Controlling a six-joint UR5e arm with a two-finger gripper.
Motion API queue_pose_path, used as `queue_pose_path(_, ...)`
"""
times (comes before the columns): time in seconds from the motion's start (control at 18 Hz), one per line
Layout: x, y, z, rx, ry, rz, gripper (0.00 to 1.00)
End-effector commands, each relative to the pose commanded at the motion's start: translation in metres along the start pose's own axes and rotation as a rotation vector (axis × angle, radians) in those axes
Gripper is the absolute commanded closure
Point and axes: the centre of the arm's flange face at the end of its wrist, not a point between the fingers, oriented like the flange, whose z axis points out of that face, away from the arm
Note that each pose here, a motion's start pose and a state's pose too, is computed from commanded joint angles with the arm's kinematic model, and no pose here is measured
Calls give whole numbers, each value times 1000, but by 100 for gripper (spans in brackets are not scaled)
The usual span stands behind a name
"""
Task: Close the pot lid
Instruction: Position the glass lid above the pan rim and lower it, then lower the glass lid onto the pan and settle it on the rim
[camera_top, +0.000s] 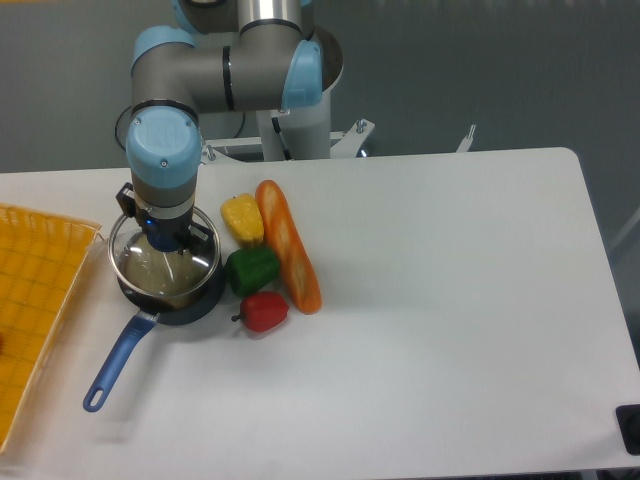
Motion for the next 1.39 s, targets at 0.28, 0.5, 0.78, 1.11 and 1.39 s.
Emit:
queue_pose_path(0.28,4,-4,6,-3,3,-7,75)
queue_pose_path(0.5,10,-6,10,-11,5,0,75)
queue_pose_path(0.78,10,-12,17,-4,-2,-3,75)
queue_pose_path(1.11,9,-14,20,-5,-1,-6,75)
queue_pose_path(1.39,9,-14,22,-8,-2,-4,75)
